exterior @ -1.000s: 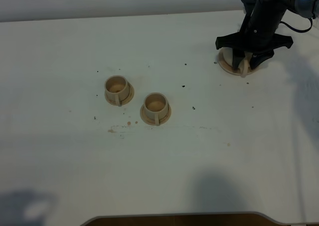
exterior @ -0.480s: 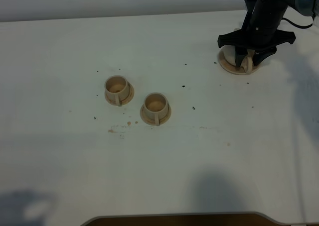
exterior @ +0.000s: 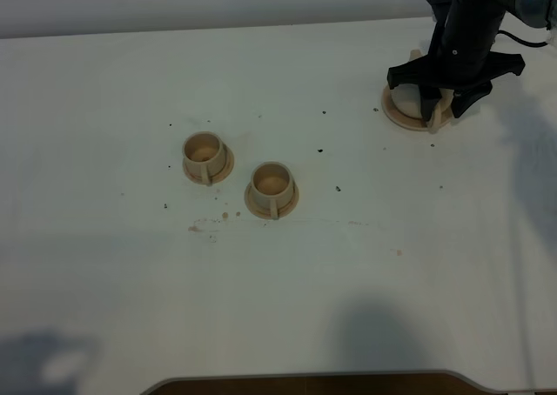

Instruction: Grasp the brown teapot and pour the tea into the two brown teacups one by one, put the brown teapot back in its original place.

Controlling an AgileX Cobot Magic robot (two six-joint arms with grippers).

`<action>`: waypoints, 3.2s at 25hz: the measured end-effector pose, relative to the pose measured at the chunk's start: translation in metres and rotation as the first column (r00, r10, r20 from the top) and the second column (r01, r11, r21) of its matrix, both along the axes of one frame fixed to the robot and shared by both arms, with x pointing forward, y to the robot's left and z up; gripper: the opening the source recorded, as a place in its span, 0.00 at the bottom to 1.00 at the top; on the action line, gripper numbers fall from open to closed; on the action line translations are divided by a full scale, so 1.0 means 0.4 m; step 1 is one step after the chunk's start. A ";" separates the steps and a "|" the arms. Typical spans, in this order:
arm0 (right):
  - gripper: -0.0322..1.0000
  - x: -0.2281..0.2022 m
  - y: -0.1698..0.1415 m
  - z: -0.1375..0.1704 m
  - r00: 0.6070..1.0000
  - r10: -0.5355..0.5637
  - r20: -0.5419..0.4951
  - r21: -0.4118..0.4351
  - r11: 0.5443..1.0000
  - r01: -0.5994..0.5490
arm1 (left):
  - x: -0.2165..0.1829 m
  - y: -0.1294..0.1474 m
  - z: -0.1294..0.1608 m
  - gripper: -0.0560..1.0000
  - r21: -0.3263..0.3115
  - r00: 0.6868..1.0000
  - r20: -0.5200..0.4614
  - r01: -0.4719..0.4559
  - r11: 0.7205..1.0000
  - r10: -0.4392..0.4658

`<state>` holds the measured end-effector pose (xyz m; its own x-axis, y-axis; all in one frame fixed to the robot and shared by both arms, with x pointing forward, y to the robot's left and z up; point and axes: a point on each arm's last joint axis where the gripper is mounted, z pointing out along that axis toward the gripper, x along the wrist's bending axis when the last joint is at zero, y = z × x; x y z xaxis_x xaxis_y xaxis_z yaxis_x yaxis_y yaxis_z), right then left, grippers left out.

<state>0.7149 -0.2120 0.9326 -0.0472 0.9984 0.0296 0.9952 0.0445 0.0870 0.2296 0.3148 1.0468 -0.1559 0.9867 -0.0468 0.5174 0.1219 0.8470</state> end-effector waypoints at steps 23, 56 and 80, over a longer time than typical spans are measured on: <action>0.18 0.008 0.000 0.001 0.998 0.060 0.036 -0.019 0.998 -0.060 | 0.000 0.000 0.000 0.52 0.000 1.000 0.000 0.000 1.000 0.000; 0.15 -0.027 0.232 0.164 0.823 0.536 0.189 -0.138 0.844 -0.518 | 0.000 0.000 0.000 0.52 0.000 1.000 0.000 0.000 1.000 0.000; 0.15 -0.183 0.553 0.131 0.196 0.980 -0.045 -0.456 0.155 -0.877 | 0.000 0.000 0.000 0.52 0.000 1.000 0.000 0.000 1.000 0.000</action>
<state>0.6416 0.0092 0.9849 -0.8974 0.1119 -0.4268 0.1179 0.9930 0.0124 0.2296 0.3148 1.0468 -0.1559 0.9867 -0.0468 0.5174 0.1219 0.8470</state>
